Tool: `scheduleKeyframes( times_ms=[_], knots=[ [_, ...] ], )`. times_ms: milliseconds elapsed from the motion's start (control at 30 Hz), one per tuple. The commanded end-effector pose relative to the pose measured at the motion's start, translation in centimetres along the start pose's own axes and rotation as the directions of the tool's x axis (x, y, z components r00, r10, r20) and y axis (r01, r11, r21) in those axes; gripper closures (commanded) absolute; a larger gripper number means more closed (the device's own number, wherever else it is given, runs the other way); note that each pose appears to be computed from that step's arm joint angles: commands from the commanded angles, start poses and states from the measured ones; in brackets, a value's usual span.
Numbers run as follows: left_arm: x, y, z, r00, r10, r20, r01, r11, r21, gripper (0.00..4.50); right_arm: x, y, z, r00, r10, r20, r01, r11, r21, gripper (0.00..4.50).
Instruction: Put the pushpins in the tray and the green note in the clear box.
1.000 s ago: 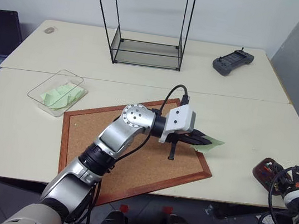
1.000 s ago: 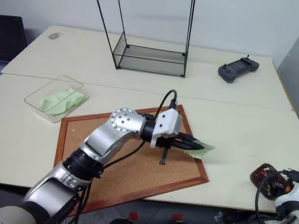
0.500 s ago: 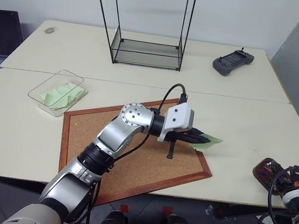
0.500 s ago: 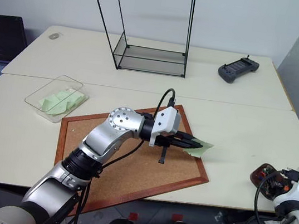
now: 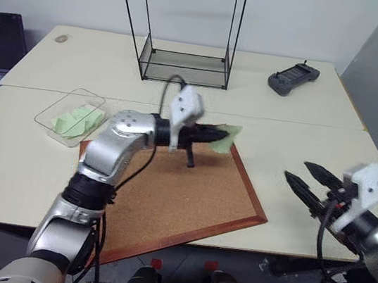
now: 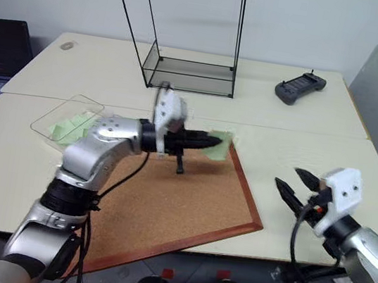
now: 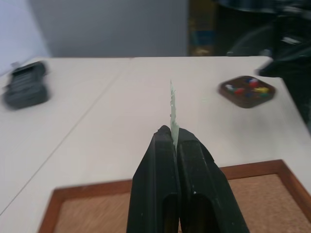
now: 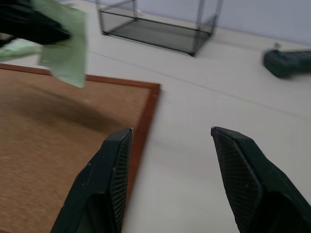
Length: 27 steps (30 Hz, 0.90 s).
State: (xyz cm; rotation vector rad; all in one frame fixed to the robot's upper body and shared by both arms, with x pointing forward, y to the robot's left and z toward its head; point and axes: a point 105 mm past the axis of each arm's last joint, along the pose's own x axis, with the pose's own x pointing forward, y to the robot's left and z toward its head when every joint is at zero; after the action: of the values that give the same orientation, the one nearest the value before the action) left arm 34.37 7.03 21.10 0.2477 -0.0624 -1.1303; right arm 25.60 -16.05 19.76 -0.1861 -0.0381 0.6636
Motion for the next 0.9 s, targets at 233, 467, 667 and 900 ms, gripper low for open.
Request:
scheduleKeyframes(
  times_ms=[233, 467, 667, 900],
  knots=[
    [-8.9, 5.3, 0.5, 0.836, 0.549, -0.03, -0.549, 0.836, -0.003, 4.5, 3.9, 4.3, 4.3, 0.929, 0.337, 0.151, -0.329, 0.941, -0.078, 1.77],
    [-20.5, 10.5, 1.5, 0.314, 0.949, 0.018, -0.947, 0.311, 0.084, 4.5, 5.6, 5.7, 6.0, 0.858, 0.456, 0.237, -0.446, 0.89, -0.097, 1.77],
    [-25.8, 12.0, -0.3, 0.081, 0.996, -0.024, -0.996, 0.082, 0.042, 4.5, 5.9, 6.2, 6.1, 0.829, 0.495, 0.259, -0.484, 0.868, -0.108, 1.77],
    [-26.8, 13.8, -3.5, 0.041, 0.995, -0.092, -0.999, 0.038, -0.04, 4.5, 6.2, 6.5, 5.5, 0.829, 0.496, 0.259, -0.484, 0.868, -0.114, 1.77]
  ],
)
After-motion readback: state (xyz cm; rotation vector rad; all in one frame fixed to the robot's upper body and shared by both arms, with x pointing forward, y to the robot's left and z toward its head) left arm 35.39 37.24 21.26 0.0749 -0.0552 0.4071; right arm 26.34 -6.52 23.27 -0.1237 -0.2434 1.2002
